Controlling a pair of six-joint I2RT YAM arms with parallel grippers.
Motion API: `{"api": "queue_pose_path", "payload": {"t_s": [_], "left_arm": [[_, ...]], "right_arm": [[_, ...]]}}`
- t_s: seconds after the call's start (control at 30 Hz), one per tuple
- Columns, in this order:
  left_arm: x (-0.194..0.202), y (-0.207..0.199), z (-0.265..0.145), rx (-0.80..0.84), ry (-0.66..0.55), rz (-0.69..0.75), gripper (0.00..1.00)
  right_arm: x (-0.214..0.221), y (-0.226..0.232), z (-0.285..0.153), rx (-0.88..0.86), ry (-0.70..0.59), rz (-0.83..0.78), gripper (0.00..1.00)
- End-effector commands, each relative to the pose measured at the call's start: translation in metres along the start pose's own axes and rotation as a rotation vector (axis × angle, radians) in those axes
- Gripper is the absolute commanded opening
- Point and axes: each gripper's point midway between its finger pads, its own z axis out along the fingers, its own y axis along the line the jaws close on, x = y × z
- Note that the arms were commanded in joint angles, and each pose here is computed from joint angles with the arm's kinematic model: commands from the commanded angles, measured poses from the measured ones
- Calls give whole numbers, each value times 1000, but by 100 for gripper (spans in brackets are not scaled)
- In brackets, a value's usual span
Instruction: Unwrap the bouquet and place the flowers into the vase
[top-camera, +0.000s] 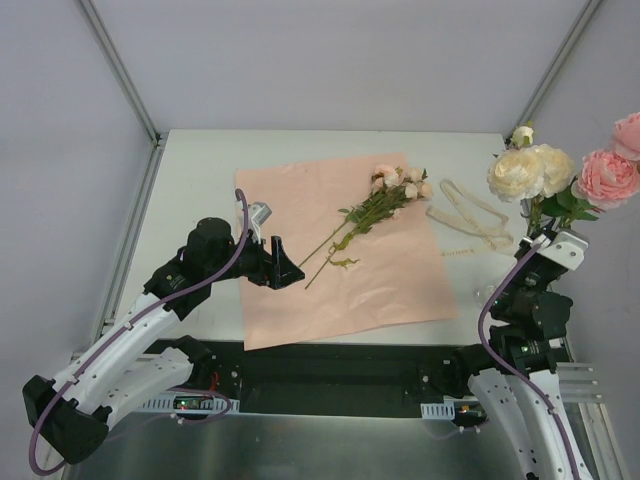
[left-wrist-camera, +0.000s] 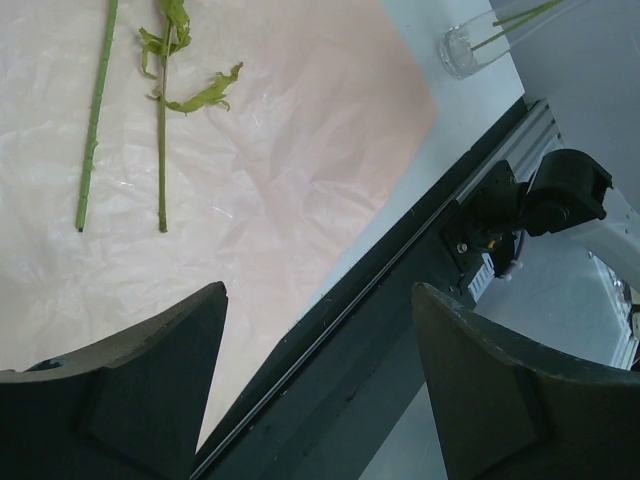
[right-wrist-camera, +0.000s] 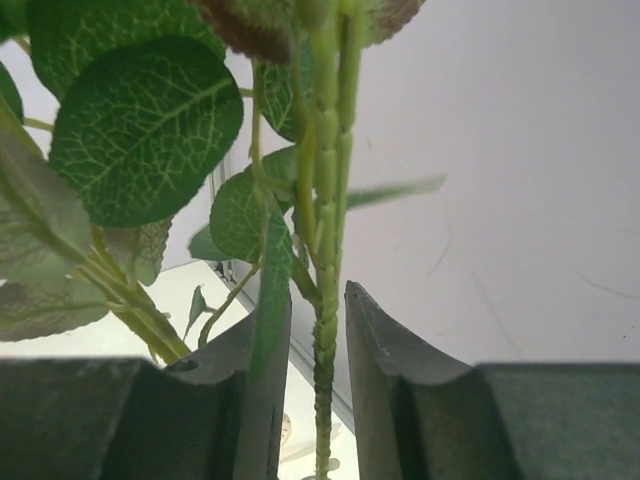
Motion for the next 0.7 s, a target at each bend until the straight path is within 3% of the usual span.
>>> {"api": "queue_pose_path", "payload": {"t_s": [0.0, 0.17, 0.37, 0.67], "left_arm": [[-8, -10, -3, 41, -28, 22, 74], [-8, -10, -2, 41, -21, 20, 74], [-8, -10, -2, 45, -19, 21, 74], [-7, -10, 0, 46, -10, 18, 74]], "right_arm": [[-13, -11, -1, 31, -5, 57, 34], [-13, -15, -4, 35, 16, 60, 40], [-14, -22, -8, 43, 73, 48, 57], [-6, -34, -25, 10, 208, 12, 66]]}}
